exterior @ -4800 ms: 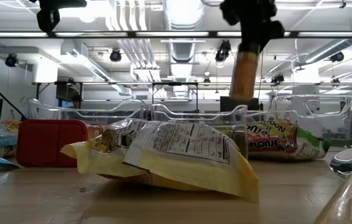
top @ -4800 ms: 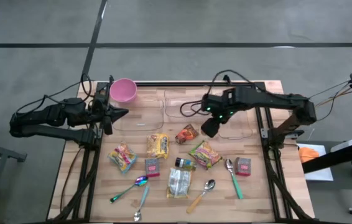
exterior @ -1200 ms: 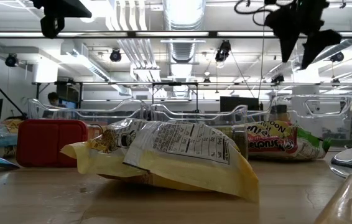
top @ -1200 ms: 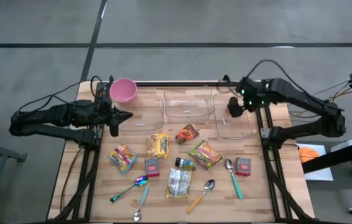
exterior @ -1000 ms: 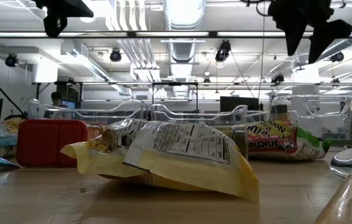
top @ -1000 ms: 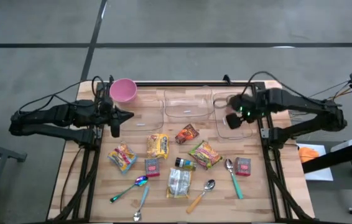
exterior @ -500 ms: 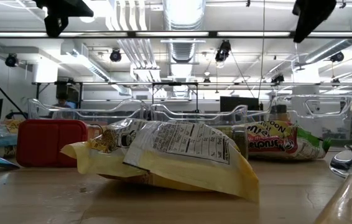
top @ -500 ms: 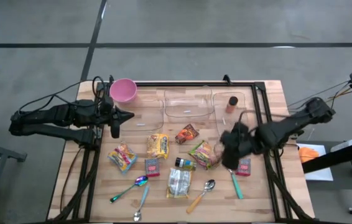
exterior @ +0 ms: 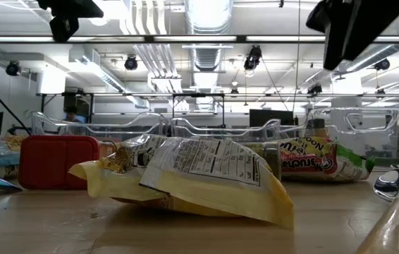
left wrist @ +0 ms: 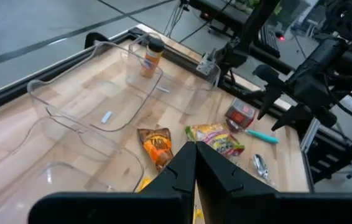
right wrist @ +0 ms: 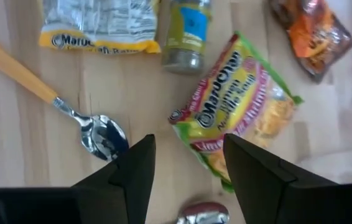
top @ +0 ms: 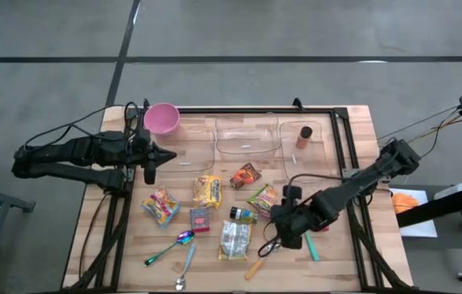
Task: Pick & Place Food Item
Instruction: Put the green noodle pack into the middle transparent bin
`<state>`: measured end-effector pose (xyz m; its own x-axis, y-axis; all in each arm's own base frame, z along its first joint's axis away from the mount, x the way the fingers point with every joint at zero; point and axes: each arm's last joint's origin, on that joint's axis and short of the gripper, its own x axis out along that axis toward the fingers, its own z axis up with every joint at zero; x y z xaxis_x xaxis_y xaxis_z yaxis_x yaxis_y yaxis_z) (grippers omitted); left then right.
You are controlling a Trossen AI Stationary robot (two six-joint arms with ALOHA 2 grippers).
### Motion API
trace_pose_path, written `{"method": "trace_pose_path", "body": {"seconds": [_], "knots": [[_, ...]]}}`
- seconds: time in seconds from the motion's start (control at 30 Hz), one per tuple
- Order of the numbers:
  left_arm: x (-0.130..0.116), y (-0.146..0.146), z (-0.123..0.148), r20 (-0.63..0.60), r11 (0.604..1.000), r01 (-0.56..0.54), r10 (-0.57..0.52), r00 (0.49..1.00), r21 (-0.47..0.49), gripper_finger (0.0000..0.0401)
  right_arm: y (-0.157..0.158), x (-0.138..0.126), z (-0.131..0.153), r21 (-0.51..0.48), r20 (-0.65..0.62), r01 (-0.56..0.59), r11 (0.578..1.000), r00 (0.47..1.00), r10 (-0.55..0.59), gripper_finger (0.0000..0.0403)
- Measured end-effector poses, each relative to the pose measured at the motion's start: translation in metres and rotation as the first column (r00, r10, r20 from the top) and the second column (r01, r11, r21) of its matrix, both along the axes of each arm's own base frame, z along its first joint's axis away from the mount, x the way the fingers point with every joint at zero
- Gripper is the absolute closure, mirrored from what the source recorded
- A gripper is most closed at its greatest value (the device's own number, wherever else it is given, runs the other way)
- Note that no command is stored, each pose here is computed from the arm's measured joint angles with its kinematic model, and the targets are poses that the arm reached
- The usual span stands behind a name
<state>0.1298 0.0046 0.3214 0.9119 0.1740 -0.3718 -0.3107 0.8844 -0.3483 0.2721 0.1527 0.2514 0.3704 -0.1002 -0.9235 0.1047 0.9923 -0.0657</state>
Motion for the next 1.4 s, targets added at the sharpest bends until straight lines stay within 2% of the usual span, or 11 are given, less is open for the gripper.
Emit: {"method": "trace_pose_path", "body": {"seconds": [0.13,0.37,0.5,0.83,1.0,1.23,1.4], "knots": [[-0.001,0.000,-0.001,-0.018,1.000,0.009,-0.009,1.000,0.010,0.0383,0.006,0.010,-0.018,-0.022,-0.030,-0.019,1.000,0.999,0.019,0.0198],[-0.001,-0.002,-0.004,-0.045,0.998,0.067,-0.068,0.997,-0.014,0.0383,0.010,0.018,-0.042,-0.064,-0.093,-0.010,0.998,0.996,0.004,0.0121],[-0.002,-0.002,-0.006,-0.064,0.997,0.069,-0.070,0.996,-0.016,0.0383,0.011,0.021,-0.054,-0.091,-0.129,-0.010,0.996,0.992,-0.002,0.0090],[-0.002,-0.003,-0.006,-0.065,0.996,0.084,-0.085,0.994,-0.024,0.0383,0.012,0.027,-0.080,-0.217,-0.167,-0.024,0.976,0.986,-0.012,0.0084],[-0.002,-0.003,-0.006,-0.066,0.996,0.085,-0.086,0.994,-0.025,0.0383,0.012,0.028,-0.088,-0.245,-0.188,-0.029,0.969,0.982,-0.019,0.0128],[-0.002,-0.003,-0.006,-0.070,0.996,0.085,-0.086,0.994,-0.025,0.0383,0.015,0.030,-0.099,-0.213,-0.227,-0.033,0.977,0.974,-0.017,0.0241],[-0.003,-0.003,-0.007,-0.079,0.996,0.084,-0.086,0.993,-0.026,0.0383,0.015,0.030,-0.096,-0.204,-0.220,-0.031,0.978,0.975,-0.015,0.0326]]}}
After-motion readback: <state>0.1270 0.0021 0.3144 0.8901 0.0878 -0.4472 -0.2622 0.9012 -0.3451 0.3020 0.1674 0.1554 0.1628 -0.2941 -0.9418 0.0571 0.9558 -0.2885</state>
